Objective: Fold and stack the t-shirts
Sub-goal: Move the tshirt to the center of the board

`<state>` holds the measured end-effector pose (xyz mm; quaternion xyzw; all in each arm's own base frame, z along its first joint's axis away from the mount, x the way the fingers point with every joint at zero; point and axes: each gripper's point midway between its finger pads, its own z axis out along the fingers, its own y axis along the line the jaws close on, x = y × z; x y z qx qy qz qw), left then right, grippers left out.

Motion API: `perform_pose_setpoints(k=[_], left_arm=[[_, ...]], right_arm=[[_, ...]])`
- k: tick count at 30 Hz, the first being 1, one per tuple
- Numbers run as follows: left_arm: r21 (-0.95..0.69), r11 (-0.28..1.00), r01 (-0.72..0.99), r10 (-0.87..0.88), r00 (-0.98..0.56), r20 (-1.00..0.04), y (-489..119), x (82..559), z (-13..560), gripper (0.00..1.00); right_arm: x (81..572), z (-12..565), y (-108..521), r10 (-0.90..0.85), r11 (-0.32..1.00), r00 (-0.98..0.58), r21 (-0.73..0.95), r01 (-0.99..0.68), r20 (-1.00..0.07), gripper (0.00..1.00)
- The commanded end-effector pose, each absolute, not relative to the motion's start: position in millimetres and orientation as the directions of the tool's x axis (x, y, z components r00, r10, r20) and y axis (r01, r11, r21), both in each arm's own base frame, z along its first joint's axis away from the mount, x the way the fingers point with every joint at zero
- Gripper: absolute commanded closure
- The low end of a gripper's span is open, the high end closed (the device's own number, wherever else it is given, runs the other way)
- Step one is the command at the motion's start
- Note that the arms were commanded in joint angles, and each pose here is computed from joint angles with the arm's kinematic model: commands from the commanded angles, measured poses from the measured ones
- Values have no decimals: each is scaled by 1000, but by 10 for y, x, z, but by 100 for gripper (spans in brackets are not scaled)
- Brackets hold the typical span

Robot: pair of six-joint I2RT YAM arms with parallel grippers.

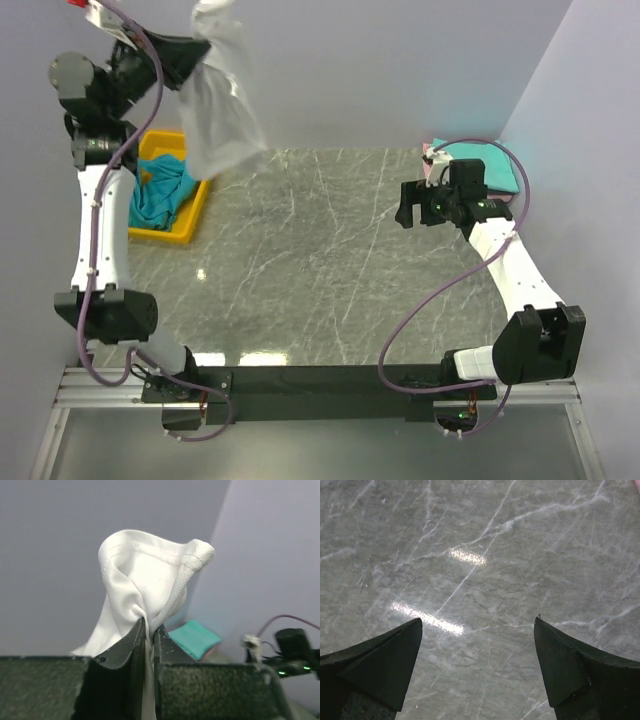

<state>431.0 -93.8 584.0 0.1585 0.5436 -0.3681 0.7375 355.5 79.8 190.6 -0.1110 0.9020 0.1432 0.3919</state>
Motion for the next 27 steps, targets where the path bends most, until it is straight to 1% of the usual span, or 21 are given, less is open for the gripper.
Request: perform_pose_setpoints(k=[1, 2, 4, 5, 7, 8, 10, 11, 12, 13, 14, 15, 16, 17, 18, 19, 20, 21, 23, 24, 27], left_arm=[[-277, 564, 778, -444, 3, -896, -1233, 4135, 5667, 99], [-363, 518, 775, -470, -97, -877, -1300, 4109, 5452, 99], [-431, 477, 766, -490, -175, -854, -1356, 4090, 5226, 99], [-509, 465, 724, -502, -258, -826, -1360, 4122, 4877, 99], [-571, 469, 674, -499, -331, -800, -1357, 4147, 4493, 99], [-657, 481, 581, -494, -440, -750, -1346, 4182, 3999, 89], [-671, 527, 521, -441, -507, -740, -1307, 4185, 3457, 71], [-725, 558, 403, -425, -612, -667, -1261, 4133, 2933, 59], [-692, 615, 378, -383, -624, -681, -1165, 4118, 2648, 54], [-688, 650, 323, -390, -634, -667, -978, 4117, 2432, 50], [-689, 672, 272, -392, -659, -642, -865, 4068, 2165, 38], [-669, 700, 248, -376, -669, -641, -732, 4033, 2009, 28], [-661, 720, 211, -391, -665, -637, -522, 4027, 1914, 27], [-626, 750, 214, -356, -666, -655, -417, 4034, 1833, 26], [-623, 762, 176, -358, -687, -632, -302, 3987, 1751, 26], [-610, 773, 171, -340, -701, -627, -281, 3959, 1691, 26], [-576, 800, 166, -313, -704, -637, -222, 3961, 1648, 28], [-538, 820, 194, -259, -713, -652, -217, 3907, 1580, 29], [-492, 850, 189, -215, -728, -651, -184, 3826, 1455, 30], [-463, 862, 206, -169, -745, -645, -197, 3760, 1372, 30], [-386, 894, 227, -70, -781, -621, -188, 3654, 1125, 34]], right_arm=[[3611, 2174, 758, -70, 932, -625, 173, -320, -778, 2], [3621, 2191, 754, -71, 931, -623, 173, -322, -779, 2], [3618, 2154, 721, -73, 931, -634, 175, -319, -770, 2], [3614, 2156, 726, -76, 929, -635, 177, -325, -769, 2], [3609, 2102, 717, -88, 927, -646, 175, -331, -758, 2], [3609, 2094, 715, -91, 926, -648, 174, -334, -756, 2], [3583, 2019, 749, -107, 916, -666, 187, -354, -738, 4], [3583, 2000, 756, -112, 914, -671, 189, -360, -733, 4], [3565, 1933, 755, -118, 912, -690, 198, -360, -714, 4], [3555, 1905, 754, -132, 909, -695, 194, -370, -707, 5], [3540, 1869, 759, -139, 907, -703, 195, -373, -698, 5], [3510, 1797, 766, -146, 905, -722, 204, -374, -676, 6], [3499, 1755, 773, -154, 901, -730, 209, -380, -666, 7], [3484, 1713, 792, -160, 898, -739, 215, -385, -654, 8], [3444, 1613, 848, -180, 889, -760, 228, -397, -624, 10], [3422, 1572, 901, -193, 881, -768, 235, -410, -611, 13], [3399, 1508, 934, -206, 878, -779, 239, -414, -593, 15], [3356, 1398, 1040, -239, 866, -791, 244, -435, -563, 16], [3306, 1240, 1109, -276, 863, -806, 235, -448, -523, 21], [3250, 1113, 1207, -312, 851, -816, 239, -467, -486, 24], [3150, 855, 1303, -361, 844, -835, 237, -482, -415, 26]])
